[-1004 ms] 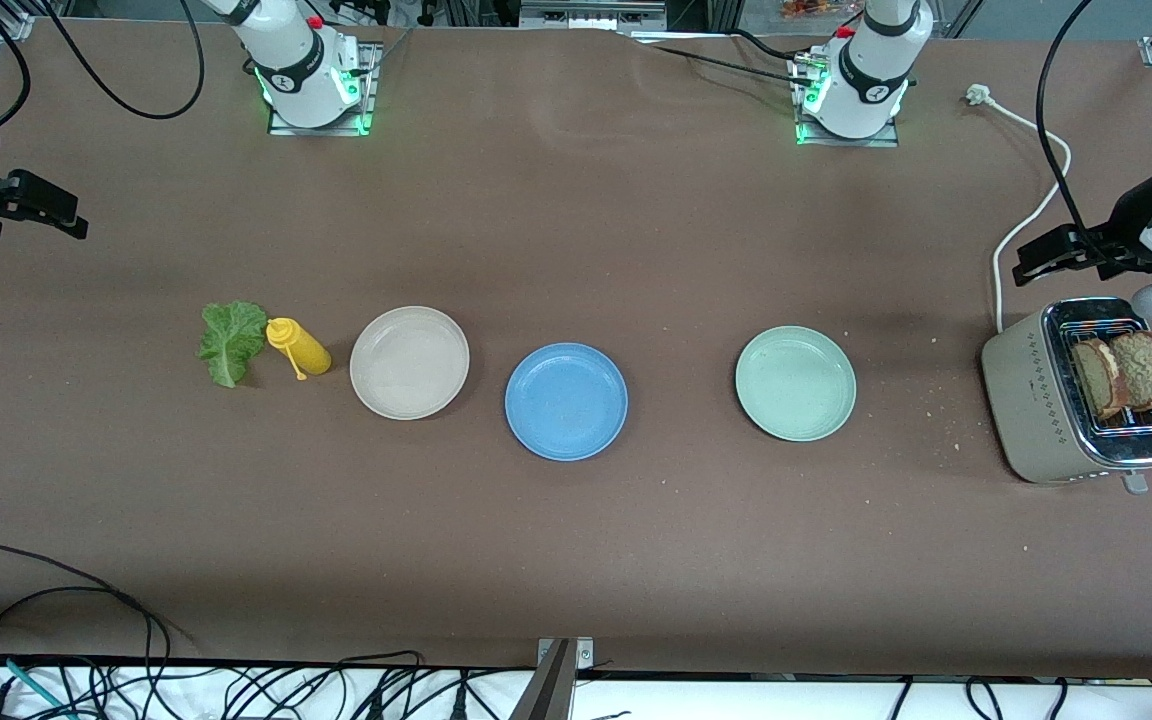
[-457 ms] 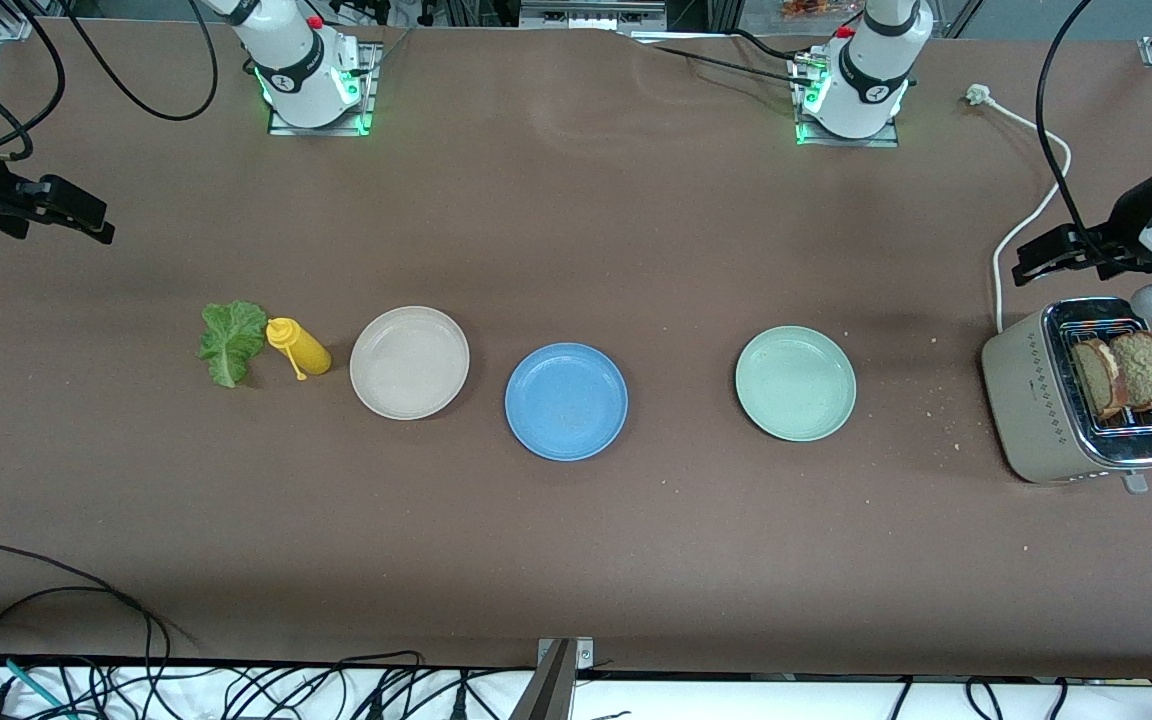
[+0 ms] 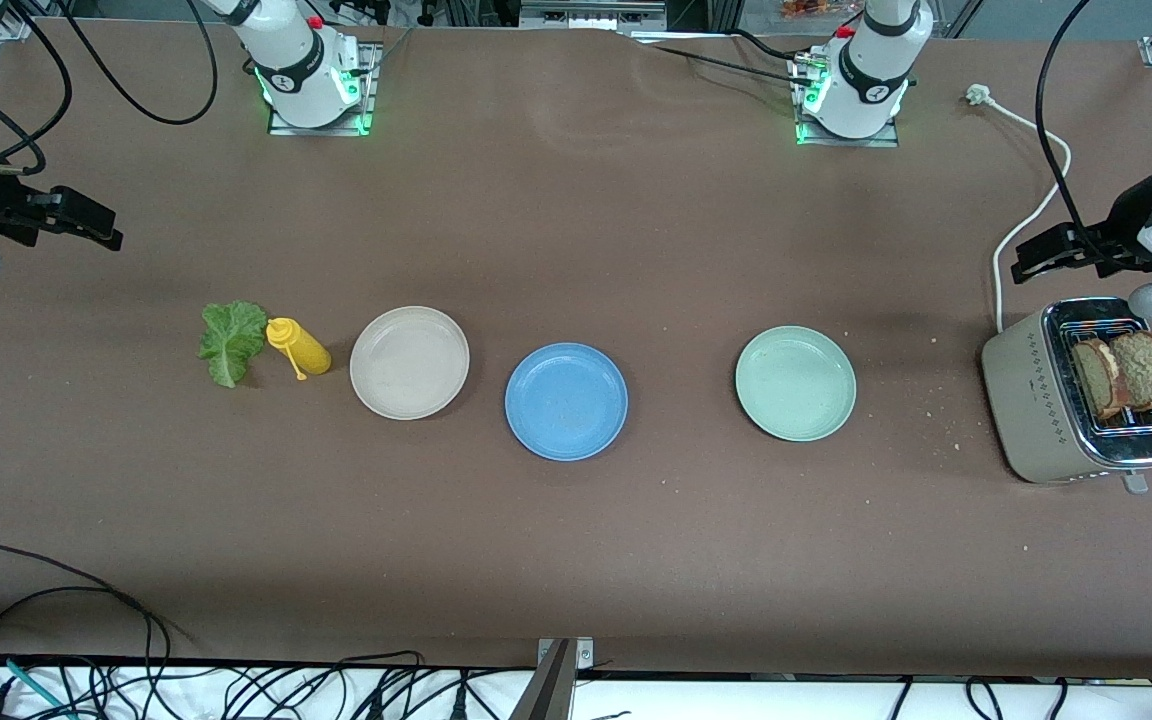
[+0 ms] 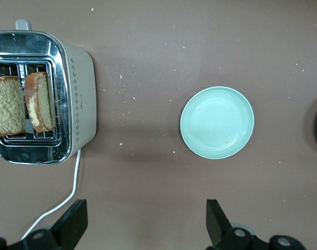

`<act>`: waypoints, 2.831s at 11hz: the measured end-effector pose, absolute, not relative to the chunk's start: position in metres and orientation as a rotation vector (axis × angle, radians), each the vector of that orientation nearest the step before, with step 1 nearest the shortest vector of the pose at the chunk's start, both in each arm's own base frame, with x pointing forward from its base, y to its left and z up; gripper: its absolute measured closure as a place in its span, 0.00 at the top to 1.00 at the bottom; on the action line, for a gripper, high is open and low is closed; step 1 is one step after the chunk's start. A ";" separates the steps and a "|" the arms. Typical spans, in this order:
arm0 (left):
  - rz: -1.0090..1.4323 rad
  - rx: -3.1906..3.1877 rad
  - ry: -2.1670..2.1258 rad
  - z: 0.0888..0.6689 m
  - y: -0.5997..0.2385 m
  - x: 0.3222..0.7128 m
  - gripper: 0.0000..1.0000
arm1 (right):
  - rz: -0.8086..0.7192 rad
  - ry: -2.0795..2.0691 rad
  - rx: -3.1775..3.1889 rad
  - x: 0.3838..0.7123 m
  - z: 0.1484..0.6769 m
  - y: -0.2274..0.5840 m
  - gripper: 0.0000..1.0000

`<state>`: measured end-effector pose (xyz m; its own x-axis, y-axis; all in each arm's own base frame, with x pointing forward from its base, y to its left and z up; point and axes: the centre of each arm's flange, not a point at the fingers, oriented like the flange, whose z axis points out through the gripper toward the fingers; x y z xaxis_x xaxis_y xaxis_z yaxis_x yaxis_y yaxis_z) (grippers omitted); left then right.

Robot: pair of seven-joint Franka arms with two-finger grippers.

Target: Make sandwich in blue plate with both arms

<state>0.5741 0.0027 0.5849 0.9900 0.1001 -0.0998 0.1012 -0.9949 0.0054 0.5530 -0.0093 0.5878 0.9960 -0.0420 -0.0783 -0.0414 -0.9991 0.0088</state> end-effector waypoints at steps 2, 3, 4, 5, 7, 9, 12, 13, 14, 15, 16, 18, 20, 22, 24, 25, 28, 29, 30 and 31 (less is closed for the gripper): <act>-0.158 3.123 0.158 0.585 0.003 0.574 1.00 | -0.123 -0.065 3.131 0.553 0.588 -0.009 1.00; -0.163 3.123 0.158 0.585 0.003 0.574 1.00 | -0.123 -0.064 3.131 0.553 0.588 -0.009 1.00; -0.166 3.123 0.158 0.584 0.003 0.573 1.00 | -0.123 -0.059 3.131 0.553 0.588 -0.007 1.00; -0.167 3.123 0.158 0.584 0.003 0.573 1.00 | -0.123 -0.051 3.131 0.553 0.588 -0.004 1.00; -0.168 3.123 0.158 0.584 0.003 0.573 1.00 | -0.123 -0.037 3.131 0.553 0.588 0.001 1.00; -0.169 3.123 0.158 0.584 0.003 0.573 1.00 | -0.123 -0.036 3.131 0.553 0.588 0.001 1.00; -0.169 3.123 0.158 0.584 0.003 0.573 1.00 | -0.123 -0.036 3.131 0.553 0.588 0.001 1.00; -0.171 3.123 0.158 0.584 0.003 0.573 1.00 | -0.123 -0.036 3.131 0.553 0.588 0.001 1.00; -0.175 3.123 0.158 0.584 0.003 0.573 1.00 | -0.123 -0.036 3.131 0.553 0.588 0.001 1.00; -0.176 3.123 0.160 0.584 0.004 0.573 1.00 | -0.123 -0.036 3.131 0.553 0.588 0.001 1.00; -0.177 3.122 0.168 0.584 0.006 0.573 1.00 | -0.123 -0.037 3.131 0.553 0.588 0.001 1.00; -0.178 3.121 0.181 0.584 0.020 0.572 1.00 | -0.123 -0.037 3.131 0.553 0.588 0.001 1.00; -0.199 3.122 0.169 0.576 0.055 0.573 1.00 | -0.123 -0.038 3.131 0.553 0.588 0.000 1.00; -0.257 3.108 0.176 0.552 0.106 0.575 1.00 | -0.123 -0.041 3.131 0.553 0.588 0.000 1.00; -0.281 3.092 0.211 0.521 0.151 0.582 1.00 | -0.123 -0.044 3.131 0.553 0.588 -0.001 1.00; -0.270 3.091 0.229 0.507 0.166 0.588 1.00 | -0.122 -0.045 3.131 0.553 0.588 -0.001 1.00; -0.281 3.176 0.212 0.462 0.184 0.609 0.99 | -0.122 -0.046 3.131 0.553 0.588 -0.001 1.00; -0.281 3.181 0.207 0.445 0.186 0.616 0.98 | -0.122 -0.046 3.131 0.553 0.588 -0.001 1.00; -0.288 3.182 0.205 0.431 0.187 0.621 0.98 | -0.122 -0.047 3.131 0.553 0.588 -0.001 1.00; -0.305 3.178 0.210 0.417 0.190 0.624 0.98 | -0.122 -0.047 3.131 0.553 0.588 -0.001 1.00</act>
